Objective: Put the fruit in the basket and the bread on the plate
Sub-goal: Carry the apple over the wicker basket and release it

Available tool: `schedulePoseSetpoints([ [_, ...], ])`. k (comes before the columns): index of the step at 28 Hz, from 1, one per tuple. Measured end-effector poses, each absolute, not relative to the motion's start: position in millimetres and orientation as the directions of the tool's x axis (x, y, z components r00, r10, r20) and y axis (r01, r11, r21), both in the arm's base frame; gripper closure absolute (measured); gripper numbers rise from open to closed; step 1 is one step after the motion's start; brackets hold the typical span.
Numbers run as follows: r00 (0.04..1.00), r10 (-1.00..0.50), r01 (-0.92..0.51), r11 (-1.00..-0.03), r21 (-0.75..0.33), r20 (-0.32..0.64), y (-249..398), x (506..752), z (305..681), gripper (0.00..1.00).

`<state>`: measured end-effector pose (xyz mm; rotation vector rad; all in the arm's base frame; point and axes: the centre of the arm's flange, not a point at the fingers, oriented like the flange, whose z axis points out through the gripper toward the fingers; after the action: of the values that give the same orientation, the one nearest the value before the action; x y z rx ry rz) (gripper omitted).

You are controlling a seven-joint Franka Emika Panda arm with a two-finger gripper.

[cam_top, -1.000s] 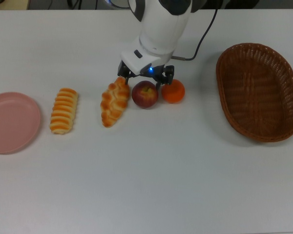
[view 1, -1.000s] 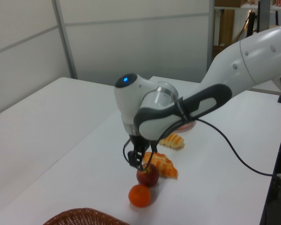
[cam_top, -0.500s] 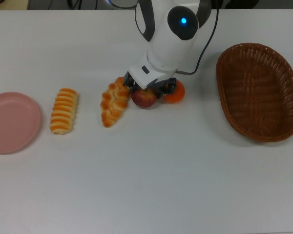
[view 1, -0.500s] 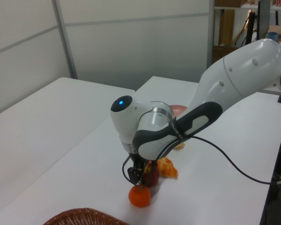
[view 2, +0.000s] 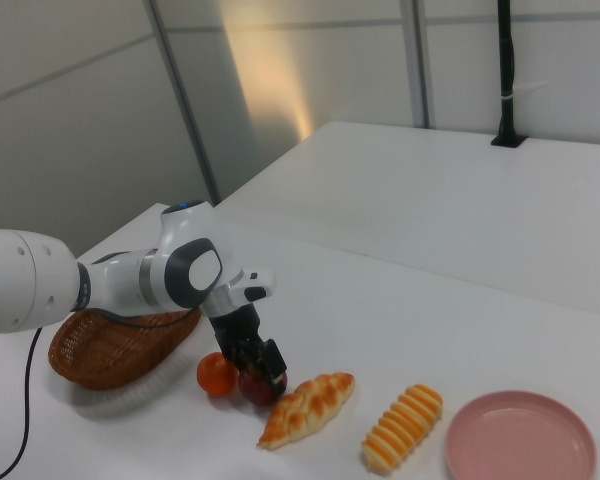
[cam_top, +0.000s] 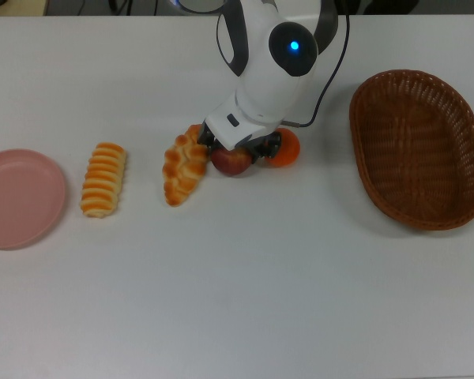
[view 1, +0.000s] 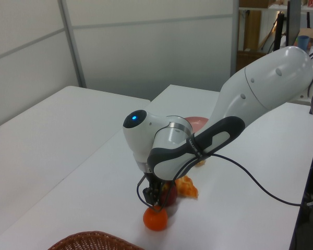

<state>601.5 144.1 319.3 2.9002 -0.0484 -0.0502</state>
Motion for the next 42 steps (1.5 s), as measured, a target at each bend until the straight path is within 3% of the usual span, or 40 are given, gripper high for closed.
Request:
schedulePoseSetpoints([
  [5,0.999,-0.049,-0.051,-0.973,0.227,0.013,145,610,341,0.07],
  [11,0.996,-0.080,-0.087,-0.978,0.191,0.047,155,616,418,0.07],
  [15,0.998,-0.051,-0.055,-0.985,0.165,0.028,190,605,463,0.07],
  [18,1.000,-0.016,-0.017,-0.989,0.150,0.008,225,591,476,0.07],
  [29,0.996,0.073,0.079,-0.989,0.124,-0.049,348,533,446,0.07],
  [42,0.986,0.149,0.159,-0.970,0.182,-0.070,437,472,407,0.07],
])
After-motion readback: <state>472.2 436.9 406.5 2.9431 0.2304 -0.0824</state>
